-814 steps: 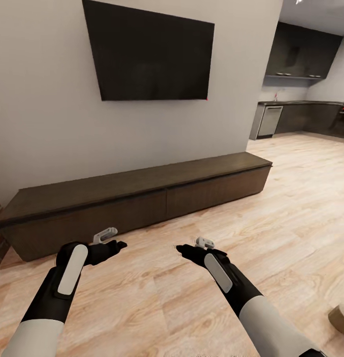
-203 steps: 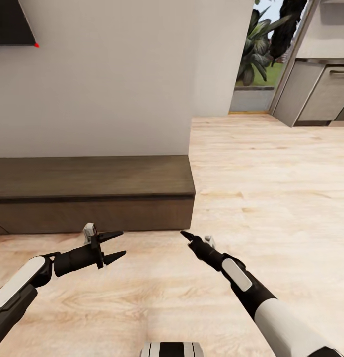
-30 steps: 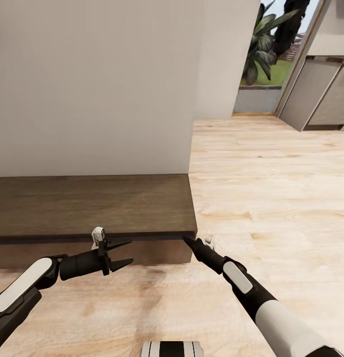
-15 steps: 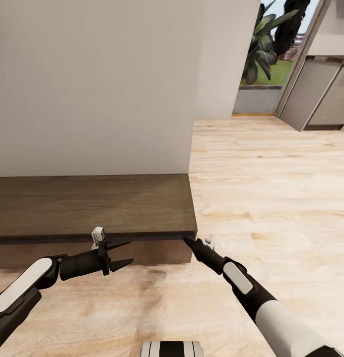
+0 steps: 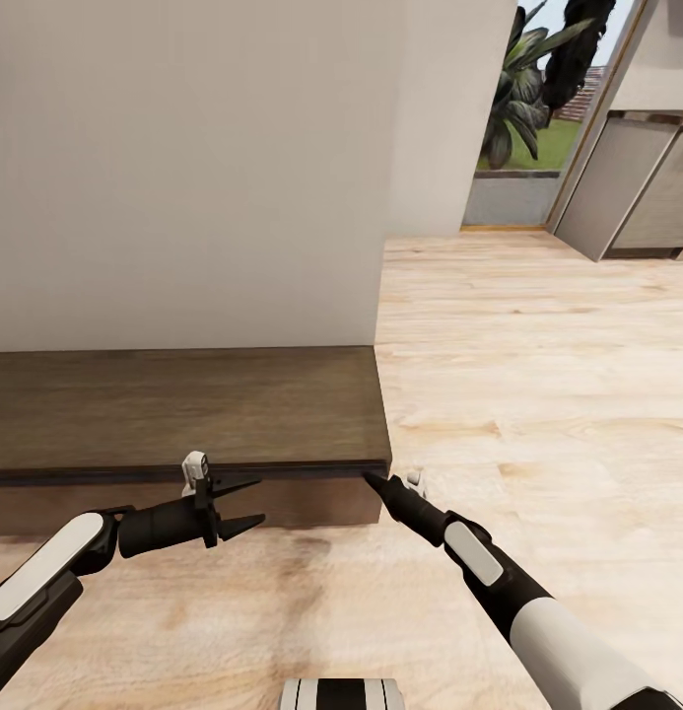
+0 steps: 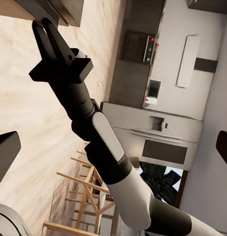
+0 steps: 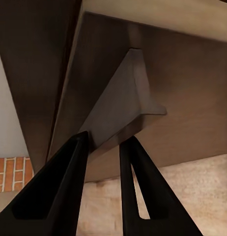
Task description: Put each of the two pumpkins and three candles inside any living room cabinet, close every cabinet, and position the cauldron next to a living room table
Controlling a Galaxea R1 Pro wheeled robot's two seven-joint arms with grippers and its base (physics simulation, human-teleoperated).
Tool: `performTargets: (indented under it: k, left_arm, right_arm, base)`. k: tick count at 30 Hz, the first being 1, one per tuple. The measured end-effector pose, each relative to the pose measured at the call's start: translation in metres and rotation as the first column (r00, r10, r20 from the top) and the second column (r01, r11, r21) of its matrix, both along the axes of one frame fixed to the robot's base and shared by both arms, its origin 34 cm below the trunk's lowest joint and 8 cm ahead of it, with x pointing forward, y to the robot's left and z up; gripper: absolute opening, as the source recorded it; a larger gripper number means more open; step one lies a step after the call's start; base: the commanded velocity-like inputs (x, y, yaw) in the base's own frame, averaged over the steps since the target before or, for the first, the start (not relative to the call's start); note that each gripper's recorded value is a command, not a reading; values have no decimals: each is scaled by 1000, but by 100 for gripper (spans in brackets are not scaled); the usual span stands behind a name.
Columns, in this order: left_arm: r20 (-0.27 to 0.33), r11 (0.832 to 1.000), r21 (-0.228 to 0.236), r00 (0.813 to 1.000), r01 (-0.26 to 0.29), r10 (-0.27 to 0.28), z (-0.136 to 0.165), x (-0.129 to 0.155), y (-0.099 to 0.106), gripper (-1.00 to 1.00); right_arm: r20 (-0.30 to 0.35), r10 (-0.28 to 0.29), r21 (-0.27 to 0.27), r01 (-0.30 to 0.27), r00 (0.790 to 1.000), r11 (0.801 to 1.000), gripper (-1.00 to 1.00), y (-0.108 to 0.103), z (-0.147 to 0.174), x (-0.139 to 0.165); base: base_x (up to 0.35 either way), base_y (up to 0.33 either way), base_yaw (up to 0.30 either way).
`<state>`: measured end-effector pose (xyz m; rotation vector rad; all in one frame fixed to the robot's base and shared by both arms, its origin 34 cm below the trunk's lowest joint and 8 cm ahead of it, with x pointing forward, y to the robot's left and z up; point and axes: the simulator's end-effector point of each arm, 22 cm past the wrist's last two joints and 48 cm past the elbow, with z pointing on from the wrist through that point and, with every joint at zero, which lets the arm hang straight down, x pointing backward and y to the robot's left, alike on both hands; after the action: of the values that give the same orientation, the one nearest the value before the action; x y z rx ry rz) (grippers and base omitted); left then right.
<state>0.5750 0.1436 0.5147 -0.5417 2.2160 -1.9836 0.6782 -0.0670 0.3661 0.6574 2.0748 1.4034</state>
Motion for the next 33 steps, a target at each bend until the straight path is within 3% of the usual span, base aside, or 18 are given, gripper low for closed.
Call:
performTargets:
  k: [8,14,33]
  left_arm:
    - [-28,1000,-16,1000,-4,3,-5,-8,-1,100]
    - [-60,999,-32,998,-10,8,-12,-18,-1,100]
    - [-61,999,-35,998,-10,8,-11,-18,-2,100]
  right_arm:
    - [12,28,-16,-28,1000,999,-100,0,0,-3]
    - [1,15,-8,-15,1000,1000,-100,0,0,-2]
    - [-1,2,-7,-2,1000,1000,-100,0,0,1]
  base:
    - [0,0,0]
    - [0,0,0]
    - [-17,0,0]
